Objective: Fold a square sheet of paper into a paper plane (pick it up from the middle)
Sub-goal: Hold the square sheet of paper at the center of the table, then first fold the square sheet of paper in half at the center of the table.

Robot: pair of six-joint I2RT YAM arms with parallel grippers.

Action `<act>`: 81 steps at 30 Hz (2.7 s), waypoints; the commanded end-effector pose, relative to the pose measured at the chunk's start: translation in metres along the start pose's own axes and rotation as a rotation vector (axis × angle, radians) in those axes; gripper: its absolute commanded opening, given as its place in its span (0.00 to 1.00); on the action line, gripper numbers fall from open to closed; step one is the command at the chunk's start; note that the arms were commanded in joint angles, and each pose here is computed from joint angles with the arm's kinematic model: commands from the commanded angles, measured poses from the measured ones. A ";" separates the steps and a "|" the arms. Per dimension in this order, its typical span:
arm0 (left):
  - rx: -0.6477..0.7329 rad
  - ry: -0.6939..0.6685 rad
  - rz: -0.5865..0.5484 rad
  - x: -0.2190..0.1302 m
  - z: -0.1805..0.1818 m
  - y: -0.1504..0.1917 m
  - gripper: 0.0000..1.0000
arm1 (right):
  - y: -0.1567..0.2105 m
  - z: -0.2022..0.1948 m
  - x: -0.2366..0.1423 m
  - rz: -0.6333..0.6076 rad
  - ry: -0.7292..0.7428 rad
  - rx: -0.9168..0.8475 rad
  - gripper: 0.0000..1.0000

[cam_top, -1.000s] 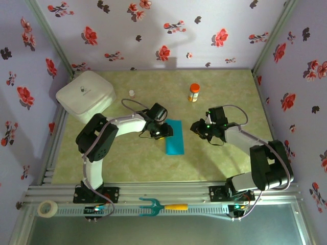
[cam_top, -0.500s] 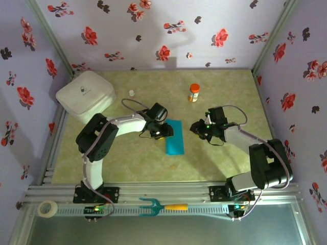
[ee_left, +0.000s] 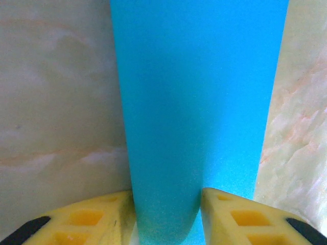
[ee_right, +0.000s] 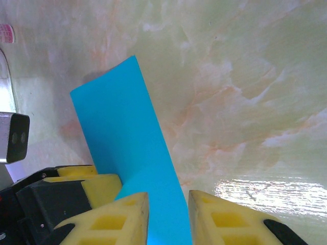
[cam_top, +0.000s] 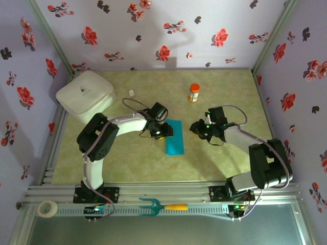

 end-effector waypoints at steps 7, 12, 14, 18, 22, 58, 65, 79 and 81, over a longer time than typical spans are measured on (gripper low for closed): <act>-0.040 -0.258 0.024 0.028 0.057 0.009 0.41 | 0.004 0.005 0.012 0.052 -0.049 0.002 0.25; -0.038 -0.256 0.027 0.028 0.056 0.009 0.41 | 0.009 0.015 0.024 0.105 -0.038 -0.052 0.13; -0.037 -0.256 0.025 0.028 0.056 0.009 0.41 | 0.011 0.020 0.029 0.128 -0.020 -0.079 0.07; -0.039 -0.255 0.026 0.029 0.057 0.009 0.41 | 0.015 0.026 0.041 0.163 0.016 -0.121 0.00; -0.039 -0.255 0.026 0.029 0.057 0.009 0.41 | 0.016 0.029 0.052 0.183 0.035 -0.136 0.00; 0.003 0.043 -0.195 -0.070 -0.004 -0.008 0.45 | 0.040 -0.012 0.087 0.370 0.192 -0.234 0.00; 0.009 0.267 -0.138 -0.066 -0.015 -0.009 0.22 | 0.040 -0.012 0.087 0.369 0.190 -0.231 0.00; -0.049 0.404 0.003 -0.024 -0.011 -0.006 0.00 | 0.040 -0.014 0.088 0.365 0.199 -0.225 0.00; -0.051 0.388 0.013 -0.020 -0.007 -0.004 0.00 | 0.040 -0.014 0.088 0.366 0.200 -0.223 0.00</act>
Point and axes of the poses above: each hand's point on the last joint's axis, 136 mm out from that joint toward the fingers, its own x axis out along the fingers, its own z axis along the line the jaws close on, y = z × x, the point moved 8 cm from there along -x, back along the fingers, and after that the axes turned 8 degrees about -x, right-handed, at the moved point
